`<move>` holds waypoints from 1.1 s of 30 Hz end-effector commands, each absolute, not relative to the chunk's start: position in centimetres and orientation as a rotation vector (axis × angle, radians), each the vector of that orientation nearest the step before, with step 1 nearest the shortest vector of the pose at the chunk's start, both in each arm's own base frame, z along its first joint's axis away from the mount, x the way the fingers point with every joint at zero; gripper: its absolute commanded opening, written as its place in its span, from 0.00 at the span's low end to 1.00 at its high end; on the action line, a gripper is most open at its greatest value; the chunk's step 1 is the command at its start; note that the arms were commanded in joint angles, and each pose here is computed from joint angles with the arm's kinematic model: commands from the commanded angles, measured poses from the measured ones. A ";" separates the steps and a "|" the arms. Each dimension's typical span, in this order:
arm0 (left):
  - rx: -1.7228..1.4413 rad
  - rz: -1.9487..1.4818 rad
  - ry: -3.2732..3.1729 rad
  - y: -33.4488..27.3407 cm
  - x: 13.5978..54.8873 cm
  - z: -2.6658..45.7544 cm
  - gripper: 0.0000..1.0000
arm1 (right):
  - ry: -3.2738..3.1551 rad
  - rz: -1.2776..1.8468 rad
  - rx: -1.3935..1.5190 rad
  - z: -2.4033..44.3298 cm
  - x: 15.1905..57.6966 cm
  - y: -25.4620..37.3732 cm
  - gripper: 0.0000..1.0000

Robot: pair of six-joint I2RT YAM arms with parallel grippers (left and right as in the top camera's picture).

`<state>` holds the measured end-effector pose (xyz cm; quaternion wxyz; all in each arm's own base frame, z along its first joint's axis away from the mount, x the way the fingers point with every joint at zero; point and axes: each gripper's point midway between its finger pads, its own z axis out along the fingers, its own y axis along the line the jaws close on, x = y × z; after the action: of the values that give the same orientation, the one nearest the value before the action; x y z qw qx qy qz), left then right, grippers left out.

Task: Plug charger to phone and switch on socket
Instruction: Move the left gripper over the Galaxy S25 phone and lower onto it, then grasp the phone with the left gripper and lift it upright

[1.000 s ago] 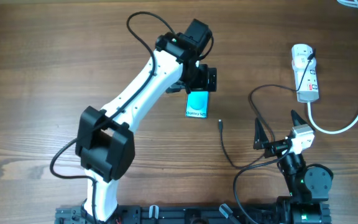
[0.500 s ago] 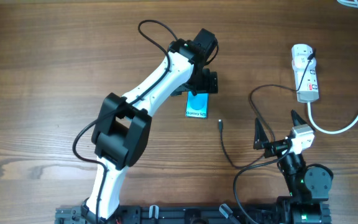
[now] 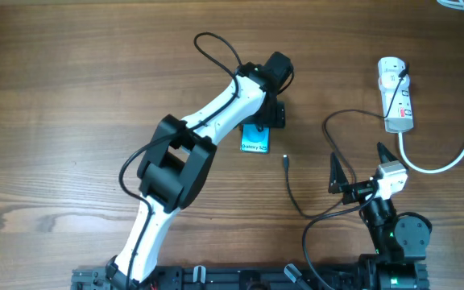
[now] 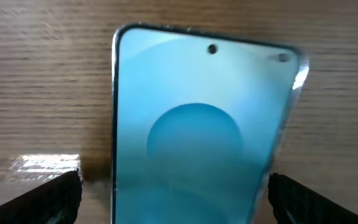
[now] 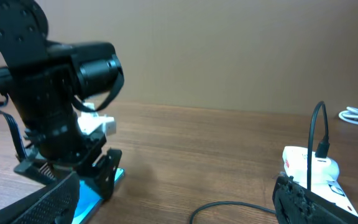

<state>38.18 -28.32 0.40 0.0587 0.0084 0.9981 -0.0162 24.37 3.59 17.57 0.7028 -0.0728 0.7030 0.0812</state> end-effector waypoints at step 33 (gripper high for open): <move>0.041 -0.016 3.068 -28.9 36.7 -0.3 0.73 | 1.556 0.183 -0.181 17.7 24.3 3.9 1.00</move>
<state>37.32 -28.99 -0.01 0.0530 0.0183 0.9984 -0.0040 24.37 3.59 17.57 0.7028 -0.0728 0.7030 0.0812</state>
